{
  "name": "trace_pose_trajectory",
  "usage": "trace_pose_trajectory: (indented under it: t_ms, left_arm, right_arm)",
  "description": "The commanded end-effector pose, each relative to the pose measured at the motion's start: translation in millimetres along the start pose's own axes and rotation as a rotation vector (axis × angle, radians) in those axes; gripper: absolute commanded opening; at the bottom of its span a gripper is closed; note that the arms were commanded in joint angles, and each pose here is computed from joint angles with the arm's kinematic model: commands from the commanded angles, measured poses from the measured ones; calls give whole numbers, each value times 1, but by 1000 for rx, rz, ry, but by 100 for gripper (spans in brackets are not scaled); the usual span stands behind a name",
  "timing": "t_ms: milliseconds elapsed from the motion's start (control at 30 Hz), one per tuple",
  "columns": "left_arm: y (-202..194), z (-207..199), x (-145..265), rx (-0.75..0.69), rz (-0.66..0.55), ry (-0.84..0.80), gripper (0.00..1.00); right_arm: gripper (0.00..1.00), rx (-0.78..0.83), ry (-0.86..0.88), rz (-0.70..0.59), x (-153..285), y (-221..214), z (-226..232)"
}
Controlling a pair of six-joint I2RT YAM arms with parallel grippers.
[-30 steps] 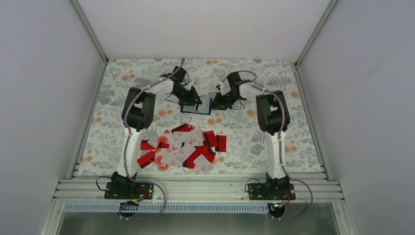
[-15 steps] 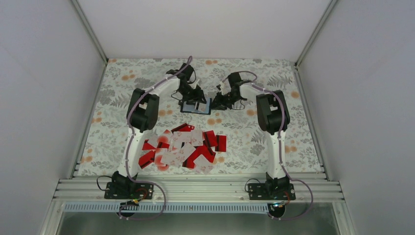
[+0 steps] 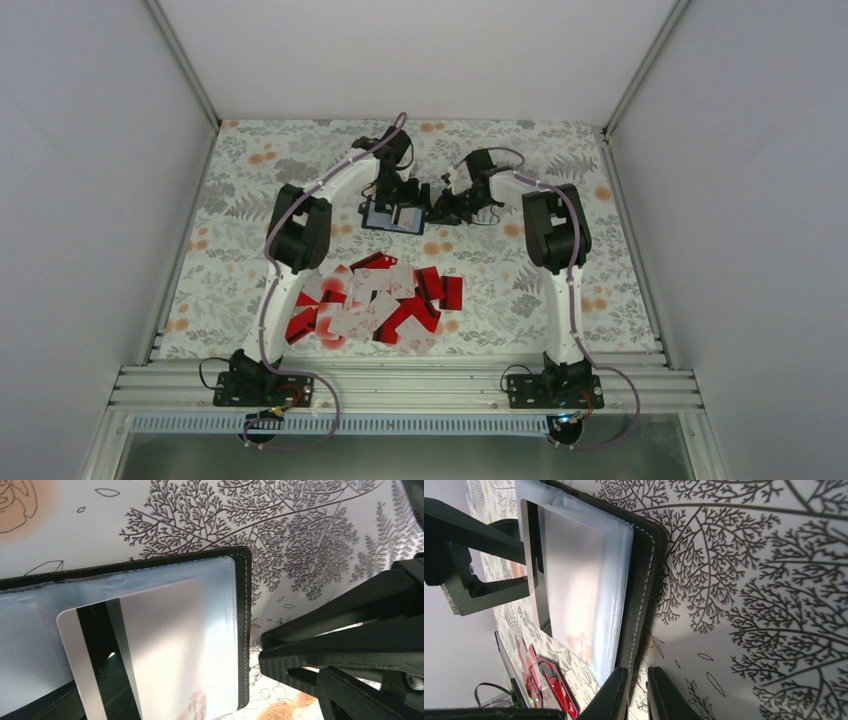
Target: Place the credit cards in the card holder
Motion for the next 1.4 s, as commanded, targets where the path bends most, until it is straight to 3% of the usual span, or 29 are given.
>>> trace_pose_trajectory:
  t_ms: [0, 367, 567, 967, 1367]
  left_arm:
    - [-15, 18, -10, 35, 91, 149, 100]
    - [-13, 8, 6, 3, 83, 288, 100]
    - [-14, 1, 4, -93, 107, 391, 100]
    - [-16, 14, 12, -54, 95, 378, 98]
    - [-15, 2, 0, -81, 79, 248, 88]
  right_arm:
    - [11, -51, -74, 27, -20, -9, -29]
    - [11, -40, -71, 23, -19, -6, -27]
    - [11, -20, -55, 16, -15, -4, -18]
    - [11, -14, -21, 10, -12, -2, -8]
    - [11, -6, -17, 26, -19, -2, -4]
Point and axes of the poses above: each gripper's point midway between its finger pads, its own x axis back along the fingers, its own z axis along the line the jaws close on, y = z × x, the point moved 5 cm from there along x, back along the fingers, and after that the axes turned 14 degrees about -x, right-handed, at the moved point
